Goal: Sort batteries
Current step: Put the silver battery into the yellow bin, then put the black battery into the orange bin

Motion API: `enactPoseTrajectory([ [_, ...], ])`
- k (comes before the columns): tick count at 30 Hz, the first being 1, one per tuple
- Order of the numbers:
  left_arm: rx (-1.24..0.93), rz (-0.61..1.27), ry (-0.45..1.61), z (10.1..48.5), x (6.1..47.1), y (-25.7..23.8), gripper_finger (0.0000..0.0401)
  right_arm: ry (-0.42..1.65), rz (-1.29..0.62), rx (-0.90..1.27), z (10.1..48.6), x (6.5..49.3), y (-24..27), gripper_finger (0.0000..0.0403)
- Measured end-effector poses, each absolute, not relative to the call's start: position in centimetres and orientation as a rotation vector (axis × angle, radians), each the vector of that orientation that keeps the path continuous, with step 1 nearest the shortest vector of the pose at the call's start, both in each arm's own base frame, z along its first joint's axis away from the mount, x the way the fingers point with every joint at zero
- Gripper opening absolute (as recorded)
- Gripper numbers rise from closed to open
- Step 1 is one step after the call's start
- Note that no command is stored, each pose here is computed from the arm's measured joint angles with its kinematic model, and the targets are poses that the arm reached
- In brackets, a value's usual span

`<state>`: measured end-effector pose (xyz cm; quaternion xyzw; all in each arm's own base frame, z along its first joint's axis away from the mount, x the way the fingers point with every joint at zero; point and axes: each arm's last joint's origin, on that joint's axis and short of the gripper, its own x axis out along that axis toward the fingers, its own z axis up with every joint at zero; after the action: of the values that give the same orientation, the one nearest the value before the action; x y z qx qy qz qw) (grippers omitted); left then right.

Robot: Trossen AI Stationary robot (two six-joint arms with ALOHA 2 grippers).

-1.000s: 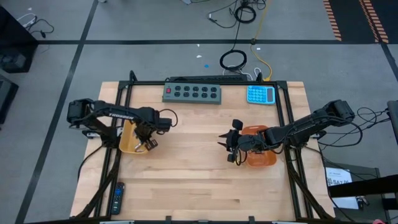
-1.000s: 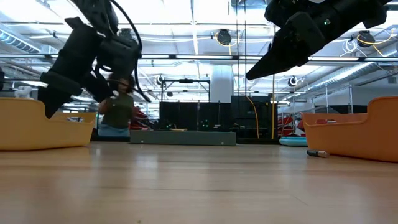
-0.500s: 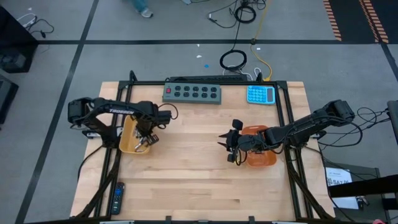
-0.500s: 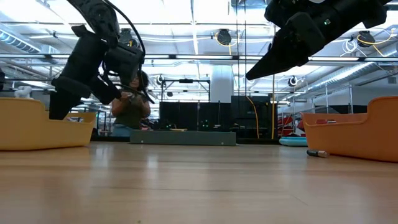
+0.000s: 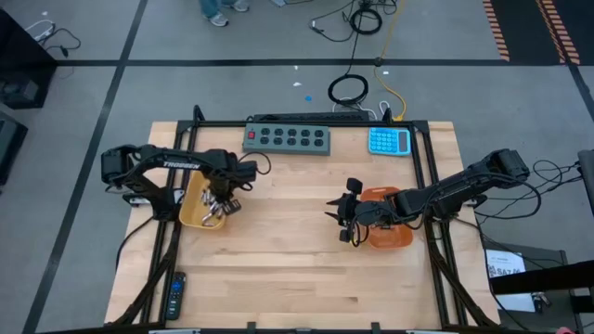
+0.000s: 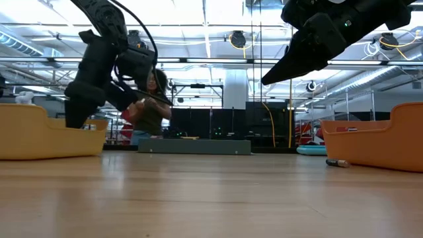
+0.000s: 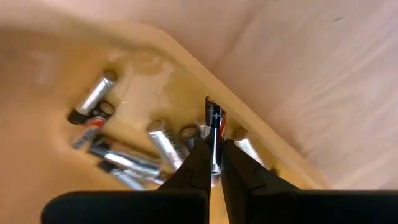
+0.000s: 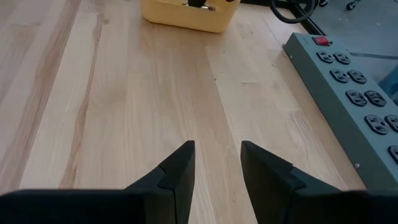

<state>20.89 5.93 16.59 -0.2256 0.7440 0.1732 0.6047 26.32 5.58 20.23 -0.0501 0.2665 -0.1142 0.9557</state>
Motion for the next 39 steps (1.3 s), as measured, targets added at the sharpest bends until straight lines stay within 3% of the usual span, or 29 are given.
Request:
enactPoseTrajectory([
  [22,-0.58,0.178,1.485,16.5,23.6,4.9,0.0019,0.54,-0.232,-0.102,20.2,26.3,5.6,0.0121],
  [31,-0.578,0.289,1.573,16.4,22.8,4.4,0.014,0.541,-0.232,-0.102,20.2,26.3,5.6,0.0121],
  [39,-0.588,0.31,1.613,16.5,22.6,3.9,0.016,0.54,-0.232,-0.102,20.3,26.3,5.6,0.0121],
])
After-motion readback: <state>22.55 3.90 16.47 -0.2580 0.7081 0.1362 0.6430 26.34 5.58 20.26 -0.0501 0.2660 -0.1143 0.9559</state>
